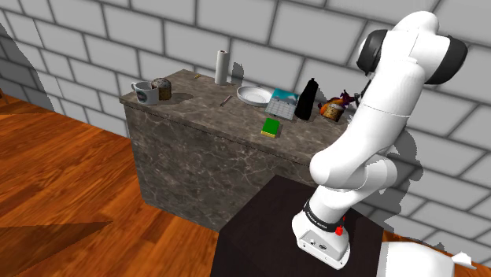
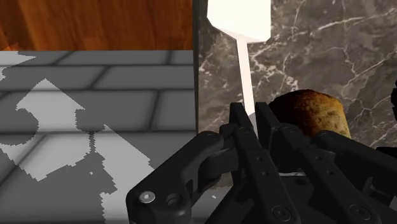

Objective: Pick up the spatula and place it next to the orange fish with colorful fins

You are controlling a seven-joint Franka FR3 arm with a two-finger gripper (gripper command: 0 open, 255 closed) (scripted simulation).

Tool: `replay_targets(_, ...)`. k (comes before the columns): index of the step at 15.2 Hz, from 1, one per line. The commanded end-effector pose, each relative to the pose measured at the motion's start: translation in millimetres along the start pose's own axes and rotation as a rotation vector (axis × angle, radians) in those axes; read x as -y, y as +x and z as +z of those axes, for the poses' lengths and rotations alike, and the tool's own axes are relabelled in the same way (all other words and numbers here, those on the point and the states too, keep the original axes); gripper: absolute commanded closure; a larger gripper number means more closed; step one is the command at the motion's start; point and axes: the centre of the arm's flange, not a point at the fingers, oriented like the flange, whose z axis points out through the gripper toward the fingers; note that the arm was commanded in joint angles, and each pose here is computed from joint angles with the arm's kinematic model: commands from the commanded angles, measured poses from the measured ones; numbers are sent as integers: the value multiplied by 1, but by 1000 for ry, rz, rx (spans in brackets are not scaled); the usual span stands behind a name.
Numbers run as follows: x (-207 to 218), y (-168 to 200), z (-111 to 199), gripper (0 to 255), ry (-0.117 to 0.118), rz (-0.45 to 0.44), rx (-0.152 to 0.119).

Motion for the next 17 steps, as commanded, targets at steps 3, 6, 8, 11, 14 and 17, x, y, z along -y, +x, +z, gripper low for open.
replay_targets(3,-1,-3,21,255,0,0,0)
replay_targets(6,-1,-4,37,255,0,0,0)
replay_targets(8,-1,-4,47,255,0,0,0)
replay_targets(11,-1,-5,63,255,0,0,0)
replay_targets(14,-1,-7,79,255,0,0,0)
replay_targets(17,-1,-8,95,255,0,0,0)
